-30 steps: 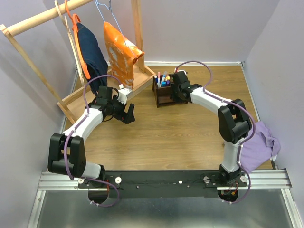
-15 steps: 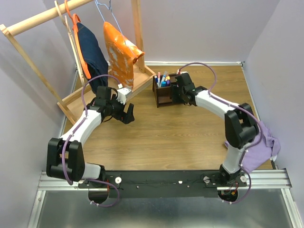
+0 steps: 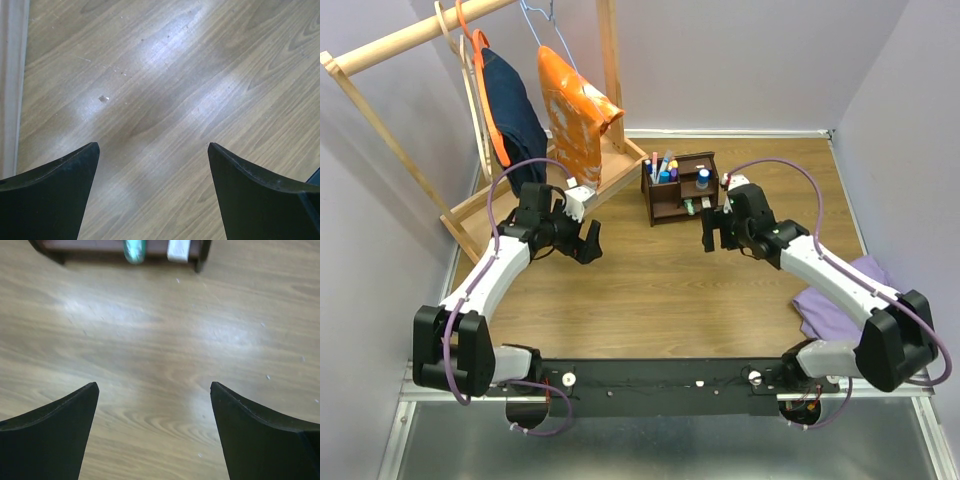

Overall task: Sort the stationery into containers
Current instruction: Reset both arms

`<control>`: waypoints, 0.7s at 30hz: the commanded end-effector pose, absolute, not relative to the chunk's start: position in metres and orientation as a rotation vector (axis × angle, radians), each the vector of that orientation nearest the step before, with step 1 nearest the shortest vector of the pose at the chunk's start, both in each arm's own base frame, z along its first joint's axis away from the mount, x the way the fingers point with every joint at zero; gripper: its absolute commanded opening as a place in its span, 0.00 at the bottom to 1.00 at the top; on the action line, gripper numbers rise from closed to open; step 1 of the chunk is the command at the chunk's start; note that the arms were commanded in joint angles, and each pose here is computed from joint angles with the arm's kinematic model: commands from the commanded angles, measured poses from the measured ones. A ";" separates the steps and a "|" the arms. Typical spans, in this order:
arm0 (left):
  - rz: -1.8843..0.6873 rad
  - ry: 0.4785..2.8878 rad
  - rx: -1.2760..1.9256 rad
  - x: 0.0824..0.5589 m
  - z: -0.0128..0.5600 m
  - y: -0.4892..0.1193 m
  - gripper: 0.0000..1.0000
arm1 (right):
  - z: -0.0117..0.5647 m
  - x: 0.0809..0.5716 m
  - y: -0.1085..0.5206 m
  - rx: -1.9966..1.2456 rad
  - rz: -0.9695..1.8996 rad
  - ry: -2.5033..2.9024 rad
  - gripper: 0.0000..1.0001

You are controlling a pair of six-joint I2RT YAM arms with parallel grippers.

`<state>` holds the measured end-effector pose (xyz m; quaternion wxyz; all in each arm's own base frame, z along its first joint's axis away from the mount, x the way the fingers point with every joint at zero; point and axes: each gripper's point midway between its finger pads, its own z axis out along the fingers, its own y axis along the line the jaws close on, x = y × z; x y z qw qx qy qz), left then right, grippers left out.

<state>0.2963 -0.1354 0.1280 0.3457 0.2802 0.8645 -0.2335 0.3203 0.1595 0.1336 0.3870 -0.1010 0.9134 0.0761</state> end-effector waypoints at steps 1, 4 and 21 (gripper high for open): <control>-0.618 2.239 0.786 0.291 0.140 -0.138 0.99 | 0.130 0.292 0.120 -0.335 0.012 2.377 1.00; -0.611 2.233 0.805 0.292 0.146 -0.139 0.99 | 0.133 0.283 0.104 -0.346 -0.063 2.378 1.00; -0.620 2.200 0.834 0.299 0.167 -0.150 0.99 | 0.170 0.296 0.066 -0.179 -0.144 2.251 1.00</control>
